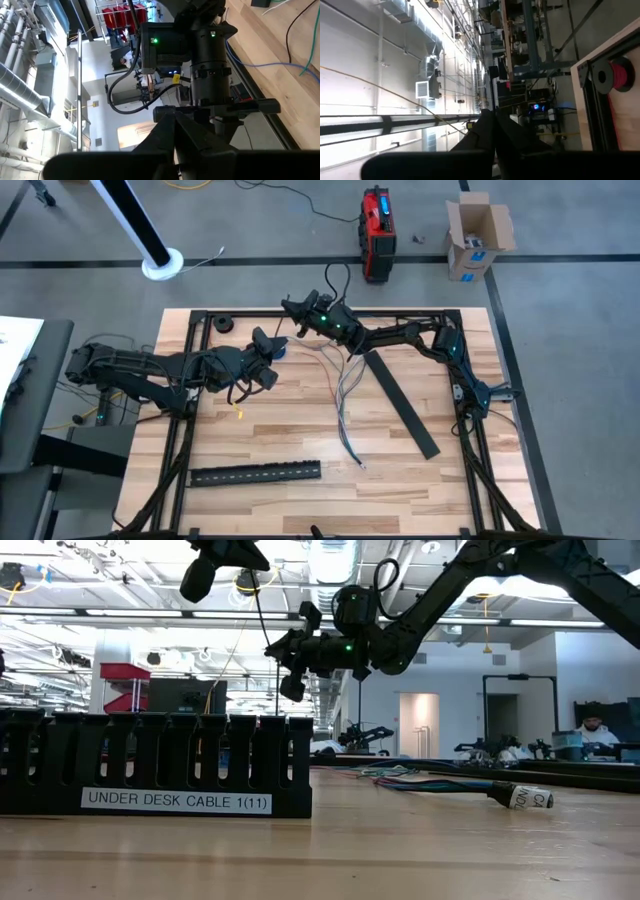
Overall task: Ziptie cables
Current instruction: Wrap the cable wires with the black zip tie
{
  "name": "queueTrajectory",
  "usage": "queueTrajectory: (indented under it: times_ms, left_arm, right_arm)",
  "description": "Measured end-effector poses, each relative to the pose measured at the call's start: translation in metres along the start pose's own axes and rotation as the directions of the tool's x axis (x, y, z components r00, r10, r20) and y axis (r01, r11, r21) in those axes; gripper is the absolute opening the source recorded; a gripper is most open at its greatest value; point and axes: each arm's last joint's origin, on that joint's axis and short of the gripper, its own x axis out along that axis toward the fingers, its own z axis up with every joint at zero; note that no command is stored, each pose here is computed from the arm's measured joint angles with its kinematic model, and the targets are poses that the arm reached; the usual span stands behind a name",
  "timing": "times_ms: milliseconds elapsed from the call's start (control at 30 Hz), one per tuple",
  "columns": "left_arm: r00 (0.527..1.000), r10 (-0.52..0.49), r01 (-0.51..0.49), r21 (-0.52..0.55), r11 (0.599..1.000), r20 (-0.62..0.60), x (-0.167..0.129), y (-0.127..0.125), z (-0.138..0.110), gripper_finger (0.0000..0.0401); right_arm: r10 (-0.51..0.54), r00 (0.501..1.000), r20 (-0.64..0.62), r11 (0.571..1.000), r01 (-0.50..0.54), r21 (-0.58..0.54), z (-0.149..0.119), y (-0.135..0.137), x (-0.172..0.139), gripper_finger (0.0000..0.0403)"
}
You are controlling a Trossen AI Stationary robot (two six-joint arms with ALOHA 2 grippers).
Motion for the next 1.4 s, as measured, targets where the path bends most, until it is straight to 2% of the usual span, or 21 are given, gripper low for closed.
queueTrajectory:
  times_ms: [100,233,433,533,733,800,933,1000,1067,1133,1233,1333,1400]
  left_arm:
    - [1.0,-0.001,0.001,-0.038,0.999,0.0,0.0,0.0,0.0,0.0]
    - [1.0,-0.015,0.013,-0.162,0.987,-0.011,0.0,-0.002,0.0,0.0]
    - [0.999,-0.05,0.043,-0.353,0.935,-0.011,0.0,-0.006,-0.001,0.0]
    - [0.997,-0.073,0.071,-0.4,0.914,0.009,0.0,-0.009,0.0,0.0]
    - [0.996,-0.088,0.094,-0.409,0.908,0.033,0.0,-0.01,0.0,0.0]
    - [0.995,-0.09,0.103,-0.46,0.882,0.05,-0.001,-0.01,0.0,0.0]
    - [0.989,-0.092,0.142,-0.621,0.771,0.112,-0.005,-0.008,-0.002,0.0]
    - [0.976,-0.12,0.21,-0.642,0.737,0.182,-0.009,-0.009,-0.003,0.0]
    - [0.953,-0.142,0.284,-0.631,0.722,0.267,-0.012,-0.01,-0.002,0.0]
    - [0.93,-0.186,0.344,-0.581,0.737,0.316,-0.016,-0.013,-0.005,0.0]
    - [0.912,-0.268,0.388,-0.44,0.81,0.311,-0.022,-0.02,-0.009,0.0]
    - [0.905,-0.301,0.389,-0.293,0.873,0.301,-0.027,-0.023,-0.014,0.0]
    - [0.904,-0.303,0.375,-0.219,0.901,0.301,-0.029,-0.023,-0.016,0.0]
  right_arm:
    - [0.002,1.0,0.002,1.0,-0.002,-0.027,0.0,0.0,0.0,0.0002]
    - [0.005,1.0,-0.005,0.996,-0.006,-0.084,-0.002,0.001,0.0,0.0001]
    - [0.028,0.999,-0.017,0.994,-0.029,-0.104,-0.003,0.004,0.0,0.0001]
    - [0.039,0.999,-0.026,0.991,-0.042,-0.126,-0.003,0.006,0.0,0.0001]
    - [0.04,0.999,-0.032,0.991,-0.043,-0.128,-0.004,0.006,0.0,0.0]
    - [0.039,0.999,-0.035,0.989,-0.044,-0.14,-0.006,0.005,-0.001,0.0]
    - [0.044,0.998,-0.055,0.987,-0.052,-0.152,-0.008,0.006,-0.001,0.0]
    - [0.041,0.997,-0.071,0.987,-0.052,-0.151,-0.009,0.006,-0.001,0.0]
    - [0.04,0.995,-0.087,0.987,-0.053,-0.15,-0.011,0.005,-0.001,0.0]
    - [0.06,0.993,-0.101,0.987,-0.074,-0.146,-0.013,0.007,-0.001,0.0]
    - [0.088,0.99,-0.114,0.985,-0.103,-0.14,-0.016,0.01,-0.002,0.0]
    - [0.088,0.987,-0.134,0.985,-0.106,-0.137,-0.02,0.01,-0.002,0.0]
    - [0.09,0.986,-0.141,0.986,-0.108,-0.13,-0.021,0.01,-0.003,0.0]
